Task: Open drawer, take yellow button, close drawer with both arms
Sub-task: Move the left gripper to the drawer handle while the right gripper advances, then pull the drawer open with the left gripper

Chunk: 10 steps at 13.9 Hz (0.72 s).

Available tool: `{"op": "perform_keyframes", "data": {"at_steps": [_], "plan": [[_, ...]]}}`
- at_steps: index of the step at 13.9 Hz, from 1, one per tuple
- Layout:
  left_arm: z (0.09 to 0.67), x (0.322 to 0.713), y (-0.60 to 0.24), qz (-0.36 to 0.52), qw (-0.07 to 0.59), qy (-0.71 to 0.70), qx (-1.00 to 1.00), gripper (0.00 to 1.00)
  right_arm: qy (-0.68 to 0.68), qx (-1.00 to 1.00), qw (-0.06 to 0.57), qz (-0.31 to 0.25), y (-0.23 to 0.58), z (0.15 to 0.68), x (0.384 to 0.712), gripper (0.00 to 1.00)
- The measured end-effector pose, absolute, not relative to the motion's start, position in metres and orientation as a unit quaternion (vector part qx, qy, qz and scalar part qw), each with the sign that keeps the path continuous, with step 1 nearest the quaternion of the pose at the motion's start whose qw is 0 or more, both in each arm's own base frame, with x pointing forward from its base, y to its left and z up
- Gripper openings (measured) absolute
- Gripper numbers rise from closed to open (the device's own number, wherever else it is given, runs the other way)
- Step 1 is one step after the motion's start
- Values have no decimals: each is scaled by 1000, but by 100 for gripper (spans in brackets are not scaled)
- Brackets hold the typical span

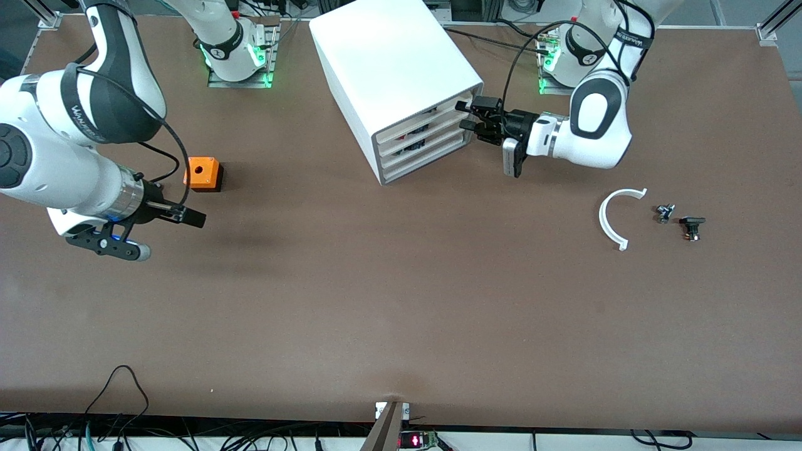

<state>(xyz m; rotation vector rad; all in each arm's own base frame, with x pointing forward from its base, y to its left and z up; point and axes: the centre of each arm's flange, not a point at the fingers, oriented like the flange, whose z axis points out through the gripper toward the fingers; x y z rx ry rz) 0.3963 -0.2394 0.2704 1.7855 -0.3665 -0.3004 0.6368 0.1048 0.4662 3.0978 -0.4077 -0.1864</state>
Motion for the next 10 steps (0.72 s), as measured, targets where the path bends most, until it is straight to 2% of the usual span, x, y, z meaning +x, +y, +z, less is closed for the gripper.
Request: {"op": "perform_keyframes", "data": {"at_steps": [1,6,7,8,9,10], "plan": [[265,391,-243,-133,607,-156,768,65,-130,990,4,-54,107,471,638,100],[248,375,-255,-143,616,-150,760,61,-130,991,-1,-43,109,481,641,100],[247,374,-256,-143,615,-150,761,56,-135,990,-1,-43,110,481,642,100],[245,371,-260,-147,614,-153,760,43,-141,989,0,-42,115,480,642,100],[244,367,-263,-152,613,-155,760,35,-141,989,-1,-38,125,480,642,100],[242,365,-265,-155,613,-156,759,20,-141,990,-4,-31,136,481,644,100]]}}
